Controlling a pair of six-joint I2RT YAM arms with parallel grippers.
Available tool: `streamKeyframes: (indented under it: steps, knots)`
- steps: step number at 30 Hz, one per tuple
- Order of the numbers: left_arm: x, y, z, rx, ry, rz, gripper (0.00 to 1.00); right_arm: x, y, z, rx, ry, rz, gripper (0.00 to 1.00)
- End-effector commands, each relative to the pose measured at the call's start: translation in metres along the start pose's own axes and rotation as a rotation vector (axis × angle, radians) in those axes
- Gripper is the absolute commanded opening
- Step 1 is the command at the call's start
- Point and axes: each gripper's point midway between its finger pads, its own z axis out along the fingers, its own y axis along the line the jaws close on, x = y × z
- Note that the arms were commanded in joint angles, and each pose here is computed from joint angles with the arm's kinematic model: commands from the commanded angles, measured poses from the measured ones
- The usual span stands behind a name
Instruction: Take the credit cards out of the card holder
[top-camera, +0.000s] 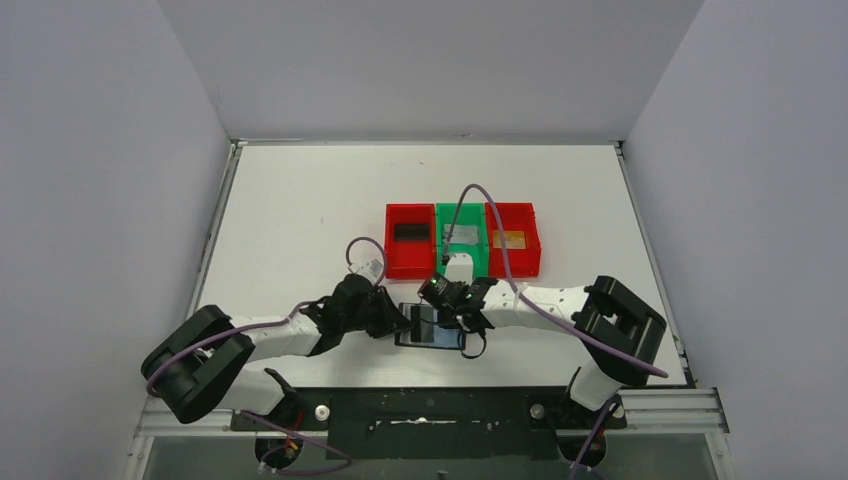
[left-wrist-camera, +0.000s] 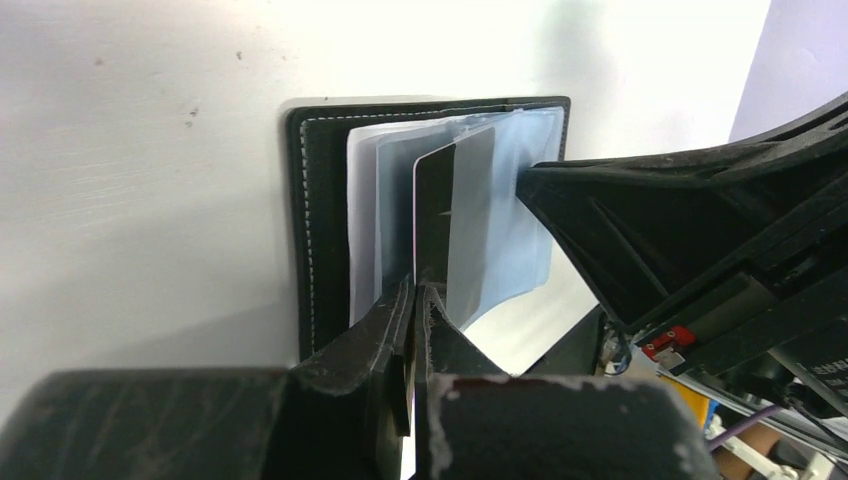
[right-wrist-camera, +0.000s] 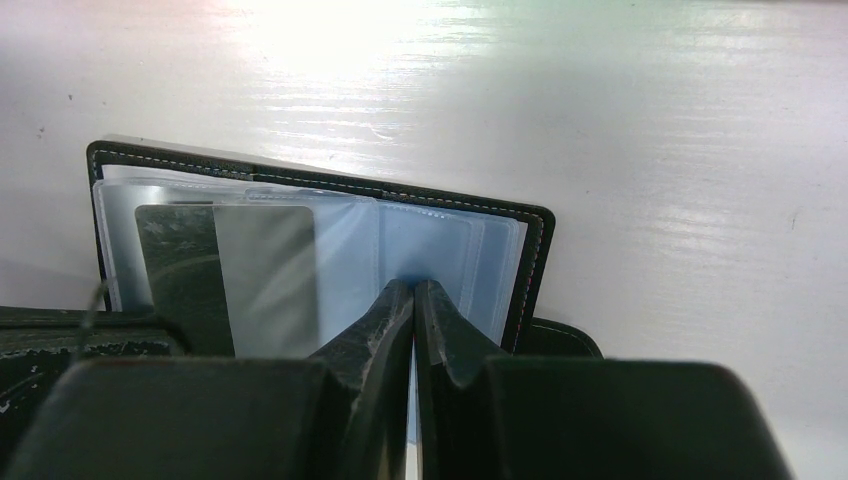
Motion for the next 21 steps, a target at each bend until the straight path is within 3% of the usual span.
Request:
streamKeyframes:
  steps: [1,6,10,15,21]
  knots:
    - [-0.011,0.009,-0.004,-0.078,-0.028,0.062,0.00,0.031,-0.037,0.011,0.112,0.093,-0.043,0.04]
    - [-0.016,0.007,-0.011,-0.092,-0.048,0.078,0.00,0.026,-0.037,0.008,0.113,0.081,-0.034,0.05]
    - [-0.018,-0.005,-0.013,-0.038,-0.058,0.087,0.00,0.005,-0.023,-0.007,0.059,0.008,-0.032,0.11]
    - [-0.016,-0.009,-0.009,-0.017,-0.040,0.084,0.00,-0.022,0.015,-0.033,-0.149,-0.070,-0.045,0.15]
    - [-0.016,-0.011,-0.010,-0.005,-0.045,0.073,0.00,-0.025,0.048,-0.038,-0.286,-0.057,-0.082,0.15]
